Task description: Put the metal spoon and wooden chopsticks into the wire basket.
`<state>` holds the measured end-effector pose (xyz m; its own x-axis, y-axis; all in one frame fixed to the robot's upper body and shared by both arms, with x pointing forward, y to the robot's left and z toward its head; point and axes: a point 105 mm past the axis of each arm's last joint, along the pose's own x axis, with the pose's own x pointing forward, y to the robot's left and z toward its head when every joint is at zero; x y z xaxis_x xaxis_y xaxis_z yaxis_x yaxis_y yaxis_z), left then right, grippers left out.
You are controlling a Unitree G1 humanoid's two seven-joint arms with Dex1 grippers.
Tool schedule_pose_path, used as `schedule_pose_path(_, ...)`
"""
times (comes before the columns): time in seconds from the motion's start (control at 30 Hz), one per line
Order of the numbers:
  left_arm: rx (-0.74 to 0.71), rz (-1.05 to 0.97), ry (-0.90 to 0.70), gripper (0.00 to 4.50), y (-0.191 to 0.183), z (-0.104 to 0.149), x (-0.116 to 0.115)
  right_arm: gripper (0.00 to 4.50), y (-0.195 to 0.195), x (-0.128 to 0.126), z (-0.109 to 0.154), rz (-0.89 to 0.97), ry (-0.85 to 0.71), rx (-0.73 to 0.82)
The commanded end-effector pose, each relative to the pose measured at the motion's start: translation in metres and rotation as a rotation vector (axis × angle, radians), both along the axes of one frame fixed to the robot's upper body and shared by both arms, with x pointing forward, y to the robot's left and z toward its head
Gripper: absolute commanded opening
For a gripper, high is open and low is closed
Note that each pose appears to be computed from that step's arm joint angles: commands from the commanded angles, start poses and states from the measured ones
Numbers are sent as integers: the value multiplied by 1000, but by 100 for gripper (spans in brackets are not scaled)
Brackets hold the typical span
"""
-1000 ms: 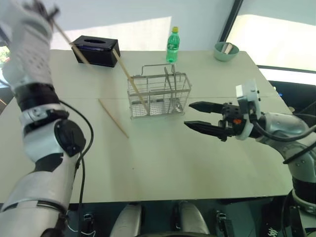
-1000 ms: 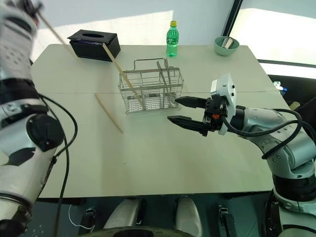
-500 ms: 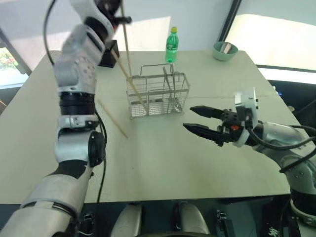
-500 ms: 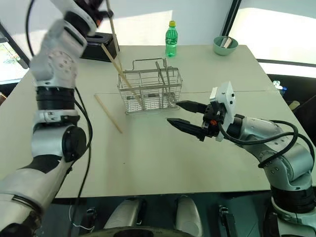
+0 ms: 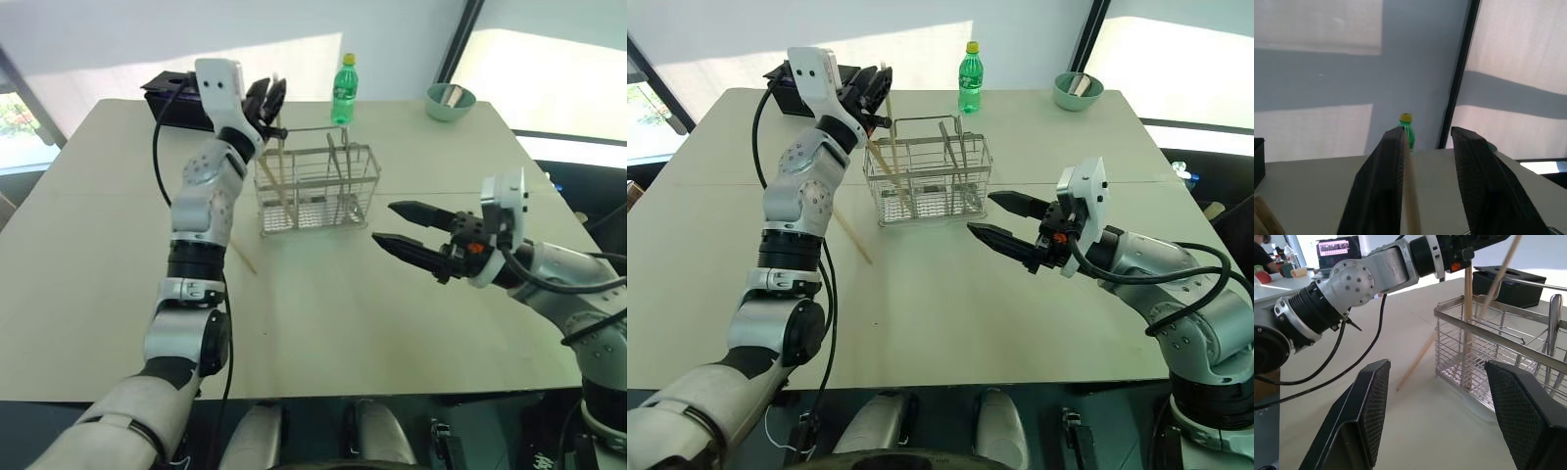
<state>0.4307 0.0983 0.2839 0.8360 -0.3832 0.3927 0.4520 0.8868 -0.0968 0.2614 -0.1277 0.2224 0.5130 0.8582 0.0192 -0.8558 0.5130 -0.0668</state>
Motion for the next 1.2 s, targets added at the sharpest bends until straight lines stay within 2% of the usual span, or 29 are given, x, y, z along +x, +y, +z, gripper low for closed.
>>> schedule_pose_path(0.03, -29, -6, -83, 327, 2, 27, -14, 318, -1, -1, 14, -3, -53, 16)
schedule_pose_path(0.1, -26, -4, -98, 431, 6, 35, -22, 318, -2, 2, 14, -7, -50, 12)
schedule_pose_path(0.13, -20, -5, -107, 445, 7, 39, -25, 318, -2, 3, 14, -8, -49, 12)
schedule_pose_path(0.2, -16, 10, -129, 445, 17, 56, -33, 318, -2, 6, 13, -10, -46, 15)
schedule_pose_path(0.3, -66, 169, -121, 445, 62, 87, -31, 318, 0, 10, 13, 1, -42, 20)
schedule_pose_path(0.43, -129, 410, -28, 445, 116, 92, -16, 318, 4, 13, 13, 18, -43, 24)
schedule_pose_path(0.5, -147, 549, 90, 445, 142, 77, -6, 318, 6, 14, 12, 29, -42, 25)
schedule_pose_path(0.63, -132, 704, 382, 445, 164, 21, 12, 318, 9, 16, 12, 47, -47, 19)
schedule_pose_path(0.77, -106, 676, 652, 445, 153, -39, 23, 318, 10, 18, 13, 49, -52, 22)
schedule_pose_path(0.97, -76, 670, 953, 445, 134, -114, 21, 318, 12, 14, 12, 54, -49, 26)
schedule_pose_path(1.2, -63, 649, 1107, 445, 117, -161, 16, 318, 11, 6, 6, 66, -37, 8)
